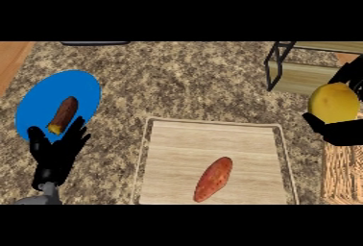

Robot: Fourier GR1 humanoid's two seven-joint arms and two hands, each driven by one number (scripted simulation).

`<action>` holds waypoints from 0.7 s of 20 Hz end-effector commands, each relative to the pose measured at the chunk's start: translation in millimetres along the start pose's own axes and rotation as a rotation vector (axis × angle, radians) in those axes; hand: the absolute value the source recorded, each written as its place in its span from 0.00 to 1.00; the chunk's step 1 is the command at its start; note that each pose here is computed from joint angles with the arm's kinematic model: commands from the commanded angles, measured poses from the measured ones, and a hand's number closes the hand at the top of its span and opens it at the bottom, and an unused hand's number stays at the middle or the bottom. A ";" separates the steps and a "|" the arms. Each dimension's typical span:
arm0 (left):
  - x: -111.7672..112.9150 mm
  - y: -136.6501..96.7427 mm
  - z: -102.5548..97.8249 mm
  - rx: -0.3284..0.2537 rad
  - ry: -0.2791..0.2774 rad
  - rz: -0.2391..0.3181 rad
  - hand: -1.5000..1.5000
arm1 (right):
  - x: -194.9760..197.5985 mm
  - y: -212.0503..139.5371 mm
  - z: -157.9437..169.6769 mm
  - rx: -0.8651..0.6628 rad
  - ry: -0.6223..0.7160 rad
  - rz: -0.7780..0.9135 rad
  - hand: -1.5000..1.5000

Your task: Pick the lemon from the tray and place it in the tiered shelf

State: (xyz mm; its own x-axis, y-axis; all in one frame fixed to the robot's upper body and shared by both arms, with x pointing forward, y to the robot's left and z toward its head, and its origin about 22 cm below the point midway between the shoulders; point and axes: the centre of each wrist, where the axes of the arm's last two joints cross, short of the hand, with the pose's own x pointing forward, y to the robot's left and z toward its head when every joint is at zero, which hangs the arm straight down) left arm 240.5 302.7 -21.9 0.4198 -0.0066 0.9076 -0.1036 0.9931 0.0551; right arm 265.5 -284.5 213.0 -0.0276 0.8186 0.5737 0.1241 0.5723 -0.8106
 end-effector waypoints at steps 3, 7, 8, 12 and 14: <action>-28.9 -7.3 7.6 -0.017 0.023 -0.006 0.50 | 24.3 -90.7 4.2 -0.151 0.026 -0.022 1.00; 7.4 -25.6 -3.3 -0.023 0.011 0.000 0.50 | 19.3 -119.3 -16.8 -0.192 0.084 -0.010 1.00; -25.2 -24.0 -4.0 -0.010 0.030 -0.011 0.50 | 26.7 -128.8 -4.2 -0.201 0.083 -0.052 1.00; -2.7 -11.1 -12.7 -0.019 0.018 -0.015 0.50 | 19.6 -155.0 -38.0 -0.238 0.115 -0.062 1.00; 10.7 -3.2 -11.7 -0.028 0.029 -0.006 0.50 | 16.5 -153.3 -50.3 -0.259 0.125 -0.074 1.00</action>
State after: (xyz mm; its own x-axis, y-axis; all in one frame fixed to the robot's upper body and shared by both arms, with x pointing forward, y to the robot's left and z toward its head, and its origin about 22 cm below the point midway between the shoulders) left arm 249.5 293.3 -23.4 0.4119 -0.0216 0.9110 -0.0797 0.9950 0.0596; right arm 282.3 -347.2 340.2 0.0661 0.7742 0.6295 0.3378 0.5763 -0.7442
